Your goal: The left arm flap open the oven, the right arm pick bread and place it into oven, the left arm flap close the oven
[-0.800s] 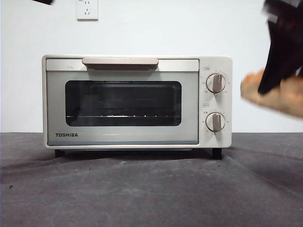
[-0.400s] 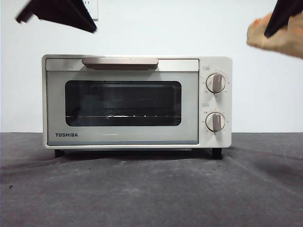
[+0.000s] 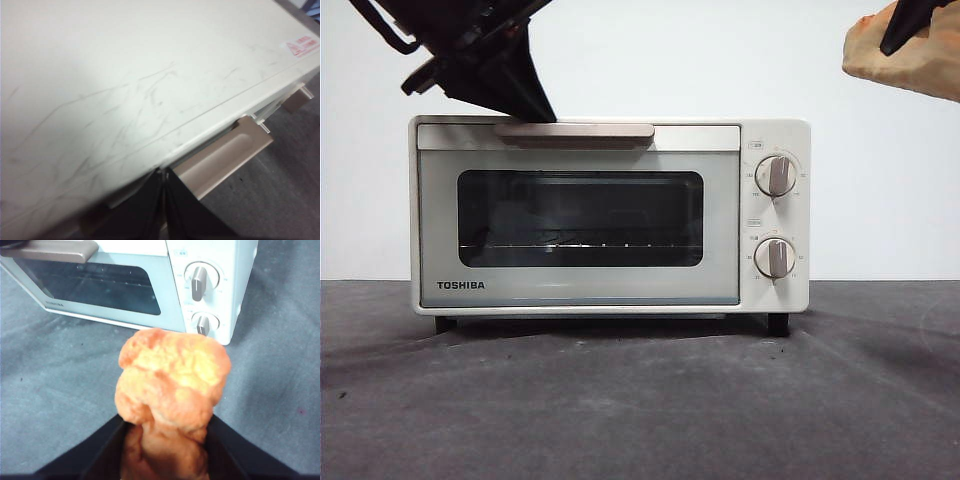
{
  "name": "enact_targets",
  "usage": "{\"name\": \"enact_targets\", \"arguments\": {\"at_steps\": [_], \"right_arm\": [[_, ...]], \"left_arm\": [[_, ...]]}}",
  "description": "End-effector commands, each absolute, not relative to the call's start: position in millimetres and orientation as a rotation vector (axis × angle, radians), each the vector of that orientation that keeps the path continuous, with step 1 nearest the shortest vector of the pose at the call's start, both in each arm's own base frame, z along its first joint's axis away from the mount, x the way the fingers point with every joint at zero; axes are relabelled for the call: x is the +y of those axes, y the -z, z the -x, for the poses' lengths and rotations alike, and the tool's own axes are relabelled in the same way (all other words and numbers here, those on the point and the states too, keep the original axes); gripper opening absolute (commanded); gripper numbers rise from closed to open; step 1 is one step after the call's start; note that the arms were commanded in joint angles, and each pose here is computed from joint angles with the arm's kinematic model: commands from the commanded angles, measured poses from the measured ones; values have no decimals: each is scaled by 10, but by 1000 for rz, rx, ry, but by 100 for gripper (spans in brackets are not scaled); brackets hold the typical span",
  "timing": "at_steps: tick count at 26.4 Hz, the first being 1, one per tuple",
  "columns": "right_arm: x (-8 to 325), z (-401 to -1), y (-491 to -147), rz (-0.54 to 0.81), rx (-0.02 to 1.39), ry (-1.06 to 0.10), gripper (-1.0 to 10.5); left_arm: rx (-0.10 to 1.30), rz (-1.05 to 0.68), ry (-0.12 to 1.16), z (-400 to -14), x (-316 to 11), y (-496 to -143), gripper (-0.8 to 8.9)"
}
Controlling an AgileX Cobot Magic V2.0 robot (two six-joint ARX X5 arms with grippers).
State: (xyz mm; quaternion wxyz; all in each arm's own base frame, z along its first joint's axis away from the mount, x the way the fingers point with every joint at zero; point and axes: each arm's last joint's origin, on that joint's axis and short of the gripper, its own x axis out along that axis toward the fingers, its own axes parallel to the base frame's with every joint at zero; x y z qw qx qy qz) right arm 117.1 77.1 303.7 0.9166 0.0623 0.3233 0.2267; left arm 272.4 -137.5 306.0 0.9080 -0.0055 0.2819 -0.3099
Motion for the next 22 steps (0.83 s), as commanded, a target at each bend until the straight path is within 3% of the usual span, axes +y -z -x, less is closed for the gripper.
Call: {"name": "enact_targets", "arguments": {"at_steps": [1,22], "right_arm": [[781,-1168,-3092,-125,646,-477,194],[780,-1167,-3092,-113,644,-480,194]], "left_arm": [[568,-13,646,-2793,-1445,-3051,16],[867,-128,747,-2444,-1748,-2792,16]]}}
